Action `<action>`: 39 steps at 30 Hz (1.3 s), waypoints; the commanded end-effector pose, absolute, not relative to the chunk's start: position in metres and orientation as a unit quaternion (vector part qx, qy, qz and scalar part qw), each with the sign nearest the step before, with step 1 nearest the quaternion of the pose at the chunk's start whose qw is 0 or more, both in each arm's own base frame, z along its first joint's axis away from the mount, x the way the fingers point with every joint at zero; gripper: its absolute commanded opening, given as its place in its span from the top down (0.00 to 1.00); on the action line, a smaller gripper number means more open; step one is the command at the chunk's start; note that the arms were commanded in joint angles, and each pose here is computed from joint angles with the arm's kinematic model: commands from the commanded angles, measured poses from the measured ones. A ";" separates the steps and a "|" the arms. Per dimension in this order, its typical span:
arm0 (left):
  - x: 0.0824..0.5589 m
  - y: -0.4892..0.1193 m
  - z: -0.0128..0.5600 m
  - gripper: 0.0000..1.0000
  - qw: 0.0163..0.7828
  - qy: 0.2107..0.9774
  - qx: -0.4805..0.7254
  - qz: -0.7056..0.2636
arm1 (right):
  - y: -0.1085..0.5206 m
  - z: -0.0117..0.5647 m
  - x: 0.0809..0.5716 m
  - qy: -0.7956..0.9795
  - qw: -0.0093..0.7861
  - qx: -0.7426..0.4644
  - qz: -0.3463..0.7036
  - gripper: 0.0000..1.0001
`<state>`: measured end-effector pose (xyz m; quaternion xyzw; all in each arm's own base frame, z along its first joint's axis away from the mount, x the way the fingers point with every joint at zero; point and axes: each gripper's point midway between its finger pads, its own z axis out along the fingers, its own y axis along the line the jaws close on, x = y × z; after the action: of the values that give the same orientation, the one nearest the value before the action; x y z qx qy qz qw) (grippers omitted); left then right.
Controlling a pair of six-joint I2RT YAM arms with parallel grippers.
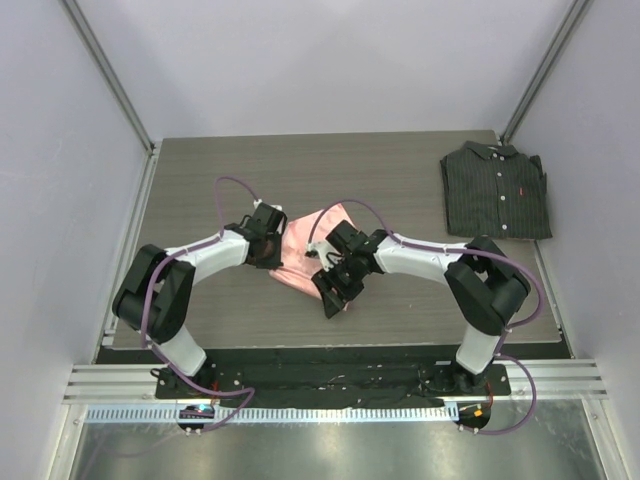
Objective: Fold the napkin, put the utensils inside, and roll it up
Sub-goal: Roll the napkin with the utensil
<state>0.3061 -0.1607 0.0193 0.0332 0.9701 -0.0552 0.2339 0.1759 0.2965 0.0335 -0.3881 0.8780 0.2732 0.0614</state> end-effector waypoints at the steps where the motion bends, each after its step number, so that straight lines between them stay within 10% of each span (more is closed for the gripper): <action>1: 0.297 -0.152 0.004 1.00 0.204 0.978 0.035 -0.037 | 0.295 0.041 0.188 0.877 0.084 -0.390 0.269 0.41; 8: 0.294 -0.150 0.002 1.00 0.190 0.981 0.034 -0.029 | 0.317 0.090 0.188 0.845 0.146 -0.419 0.298 0.42; 18: 0.290 -0.153 0.000 1.00 0.162 0.986 0.024 -0.031 | 0.337 0.117 0.240 0.767 0.432 -0.448 0.155 0.39; 39: 0.289 -0.154 -0.004 1.00 0.151 0.987 0.020 -0.044 | 0.370 0.040 0.258 0.759 0.399 -0.499 0.128 0.43</action>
<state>0.3066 -0.1620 0.0183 0.0189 0.9783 -0.0588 0.1979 0.2479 0.3569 0.0308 -0.4969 0.7707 0.1273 0.3780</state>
